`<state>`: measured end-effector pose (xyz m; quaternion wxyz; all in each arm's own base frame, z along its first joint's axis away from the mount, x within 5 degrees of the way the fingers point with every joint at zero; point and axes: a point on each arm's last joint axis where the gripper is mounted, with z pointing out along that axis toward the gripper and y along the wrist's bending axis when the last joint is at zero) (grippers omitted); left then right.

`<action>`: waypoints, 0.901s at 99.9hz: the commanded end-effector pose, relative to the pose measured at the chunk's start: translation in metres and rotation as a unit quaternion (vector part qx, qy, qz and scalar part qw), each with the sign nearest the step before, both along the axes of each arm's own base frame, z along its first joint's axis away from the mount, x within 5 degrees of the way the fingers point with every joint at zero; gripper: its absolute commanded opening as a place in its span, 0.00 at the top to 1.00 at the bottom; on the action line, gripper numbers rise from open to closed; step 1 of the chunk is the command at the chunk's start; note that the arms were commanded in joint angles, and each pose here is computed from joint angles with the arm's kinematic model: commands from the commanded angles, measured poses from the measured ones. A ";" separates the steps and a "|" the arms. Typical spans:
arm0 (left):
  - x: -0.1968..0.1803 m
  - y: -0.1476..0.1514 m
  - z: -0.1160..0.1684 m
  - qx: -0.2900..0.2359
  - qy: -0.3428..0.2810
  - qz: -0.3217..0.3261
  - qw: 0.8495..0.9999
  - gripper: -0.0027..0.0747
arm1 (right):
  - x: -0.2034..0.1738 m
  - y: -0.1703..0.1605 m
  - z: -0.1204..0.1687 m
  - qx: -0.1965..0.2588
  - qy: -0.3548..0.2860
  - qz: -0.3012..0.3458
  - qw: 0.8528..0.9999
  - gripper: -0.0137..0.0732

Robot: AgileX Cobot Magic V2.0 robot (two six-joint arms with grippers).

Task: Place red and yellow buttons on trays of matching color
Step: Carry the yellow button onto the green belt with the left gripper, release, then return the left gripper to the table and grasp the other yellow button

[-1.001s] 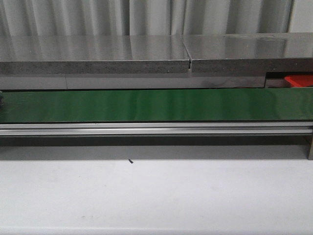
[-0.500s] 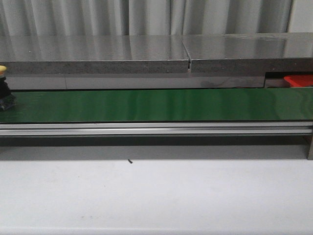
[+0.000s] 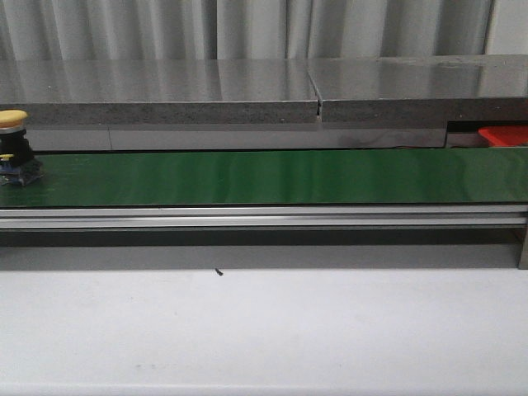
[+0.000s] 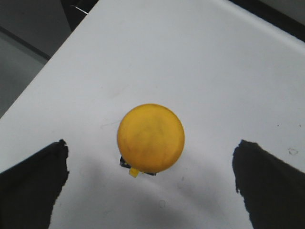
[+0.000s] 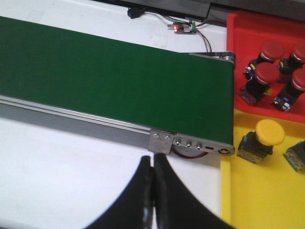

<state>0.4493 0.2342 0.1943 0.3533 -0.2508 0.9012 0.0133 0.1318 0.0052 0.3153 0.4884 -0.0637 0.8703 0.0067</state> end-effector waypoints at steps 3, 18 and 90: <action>0.006 0.002 0.042 0.033 -0.079 0.012 0.996 0.10 | 0.002 -0.001 0.013 -0.001 -0.044 -0.006 0.999 0.92; 0.010 0.004 0.026 0.023 -0.079 0.019 0.996 0.10 | 0.002 -0.001 0.013 -0.001 -0.044 -0.006 0.999 0.92; 0.022 -0.003 0.018 0.032 -0.106 0.019 0.994 0.38 | 0.002 -0.001 0.013 -0.001 -0.044 -0.006 0.999 0.92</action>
